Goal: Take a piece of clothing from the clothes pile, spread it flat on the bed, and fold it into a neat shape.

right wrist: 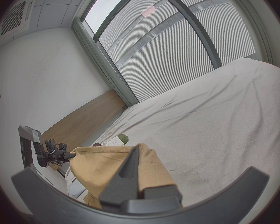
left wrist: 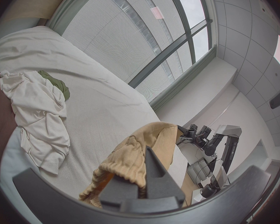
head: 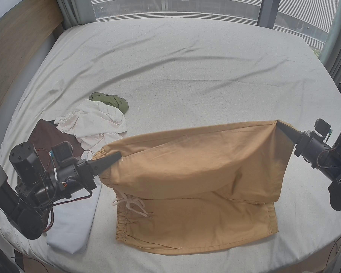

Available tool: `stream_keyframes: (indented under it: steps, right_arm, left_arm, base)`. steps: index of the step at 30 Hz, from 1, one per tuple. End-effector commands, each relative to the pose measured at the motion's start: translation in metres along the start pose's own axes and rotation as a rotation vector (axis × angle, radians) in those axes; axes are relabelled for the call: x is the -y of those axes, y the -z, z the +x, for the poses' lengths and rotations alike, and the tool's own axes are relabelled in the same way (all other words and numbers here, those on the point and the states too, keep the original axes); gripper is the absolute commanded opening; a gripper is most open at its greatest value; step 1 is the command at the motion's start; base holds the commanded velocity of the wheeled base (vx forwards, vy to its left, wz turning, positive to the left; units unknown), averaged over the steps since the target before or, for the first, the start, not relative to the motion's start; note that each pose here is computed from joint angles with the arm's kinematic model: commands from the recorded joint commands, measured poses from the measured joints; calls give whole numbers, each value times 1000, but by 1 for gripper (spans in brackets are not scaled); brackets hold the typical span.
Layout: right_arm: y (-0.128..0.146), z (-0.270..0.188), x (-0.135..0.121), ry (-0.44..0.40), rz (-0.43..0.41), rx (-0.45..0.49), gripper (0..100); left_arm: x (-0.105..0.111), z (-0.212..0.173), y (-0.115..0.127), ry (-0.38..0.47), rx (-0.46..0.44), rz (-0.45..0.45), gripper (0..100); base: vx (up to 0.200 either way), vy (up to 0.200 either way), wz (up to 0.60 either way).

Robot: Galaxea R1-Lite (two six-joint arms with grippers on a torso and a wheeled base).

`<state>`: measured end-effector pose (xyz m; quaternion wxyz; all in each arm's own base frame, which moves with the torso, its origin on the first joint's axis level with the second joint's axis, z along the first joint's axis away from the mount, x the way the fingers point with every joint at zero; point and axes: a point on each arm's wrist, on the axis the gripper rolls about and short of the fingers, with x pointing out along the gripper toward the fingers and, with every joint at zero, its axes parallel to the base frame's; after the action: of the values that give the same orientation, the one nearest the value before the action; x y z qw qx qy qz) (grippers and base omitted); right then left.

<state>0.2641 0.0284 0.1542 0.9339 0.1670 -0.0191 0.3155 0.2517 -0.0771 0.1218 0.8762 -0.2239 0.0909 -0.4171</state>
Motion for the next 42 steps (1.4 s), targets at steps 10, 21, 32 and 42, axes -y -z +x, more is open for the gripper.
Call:
stream_keyframes:
  steps: [10, 21, 32, 42]
  right_arm:
    - [-10, -2, -2, -6, -21, 34, 0]
    - [-17, -3, -4, -16, -29, 56, 0]
    - [-22, 0, 1, -1, -47, 77, 0]
    - [-20, 9, 14, 13, -44, 74, 0]
  left_arm:
    - [-9, 0, -4, -27, 20, 6, 0]
    - [-13, 2, -8, -35, 36, 15, 0]
    - [-16, 11, -8, -98, 78, 21, 0]
    - [-23, 19, -10, -103, 89, 29, 0]
  base:
    - [0, 0, 0]
    - [0, 0, 0]
    - [0, 0, 0]
    - [0, 0, 0]
